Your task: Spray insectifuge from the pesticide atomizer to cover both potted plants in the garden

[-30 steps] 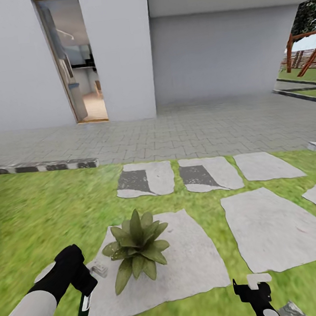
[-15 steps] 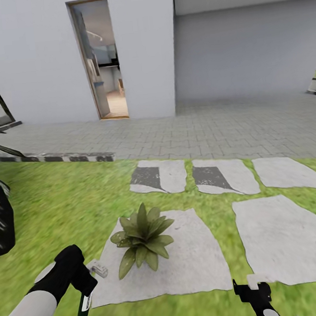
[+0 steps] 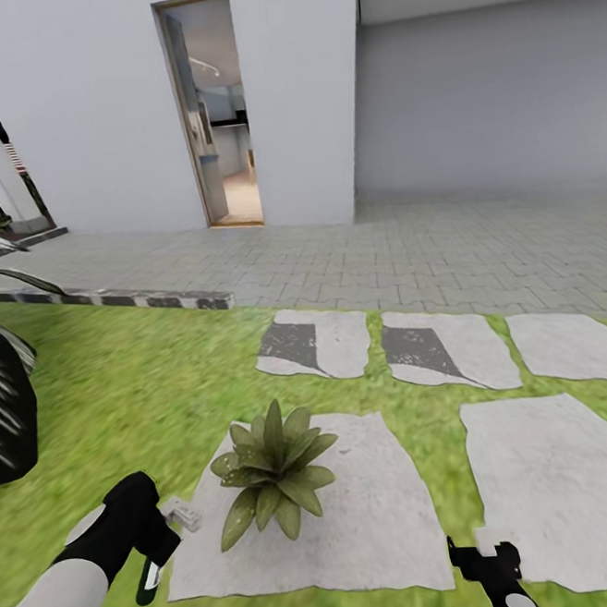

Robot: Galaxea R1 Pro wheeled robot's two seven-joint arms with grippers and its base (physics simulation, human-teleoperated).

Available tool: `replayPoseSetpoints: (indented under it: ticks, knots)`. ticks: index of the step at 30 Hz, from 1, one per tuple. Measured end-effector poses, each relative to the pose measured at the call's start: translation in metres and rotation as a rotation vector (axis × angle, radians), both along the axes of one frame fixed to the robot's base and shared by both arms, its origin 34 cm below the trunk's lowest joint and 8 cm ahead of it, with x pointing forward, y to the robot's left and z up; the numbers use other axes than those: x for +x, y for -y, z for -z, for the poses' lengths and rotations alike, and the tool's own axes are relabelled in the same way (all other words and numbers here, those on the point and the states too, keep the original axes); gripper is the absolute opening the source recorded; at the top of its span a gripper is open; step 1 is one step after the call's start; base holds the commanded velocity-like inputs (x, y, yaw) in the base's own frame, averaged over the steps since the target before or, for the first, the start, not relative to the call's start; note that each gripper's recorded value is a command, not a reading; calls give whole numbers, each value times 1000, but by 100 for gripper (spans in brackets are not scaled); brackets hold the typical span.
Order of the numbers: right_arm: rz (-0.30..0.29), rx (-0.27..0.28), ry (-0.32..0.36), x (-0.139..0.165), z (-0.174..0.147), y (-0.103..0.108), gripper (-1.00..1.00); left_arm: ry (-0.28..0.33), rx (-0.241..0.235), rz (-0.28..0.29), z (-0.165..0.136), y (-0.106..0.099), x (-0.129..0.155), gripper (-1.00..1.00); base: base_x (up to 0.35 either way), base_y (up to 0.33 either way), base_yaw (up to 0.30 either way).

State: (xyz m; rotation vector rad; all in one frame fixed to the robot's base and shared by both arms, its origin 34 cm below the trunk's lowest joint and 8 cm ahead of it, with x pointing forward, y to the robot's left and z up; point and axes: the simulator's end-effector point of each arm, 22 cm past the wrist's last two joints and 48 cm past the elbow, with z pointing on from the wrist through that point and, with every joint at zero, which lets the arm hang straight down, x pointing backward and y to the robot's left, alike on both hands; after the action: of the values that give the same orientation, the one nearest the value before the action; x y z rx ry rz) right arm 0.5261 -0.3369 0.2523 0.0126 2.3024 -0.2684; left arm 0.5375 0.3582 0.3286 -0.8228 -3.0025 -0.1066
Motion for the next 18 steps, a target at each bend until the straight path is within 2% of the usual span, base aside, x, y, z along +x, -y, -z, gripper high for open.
replayPoseSetpoints:
  ticks: [7,11,18]
  knots:
    - [0,0,-1,0,0,0,100,-23,-9,-10,7,3,-8,-100,1,0,224]
    - [-1,0,-1,0,0,0,100,-28,-14,-12,8,4,-10,-100,0,-67,26]
    - [-1,-6,-4,-1,0,4,100,-28,-17,-15,8,5,-10,-100,43,-248,2]
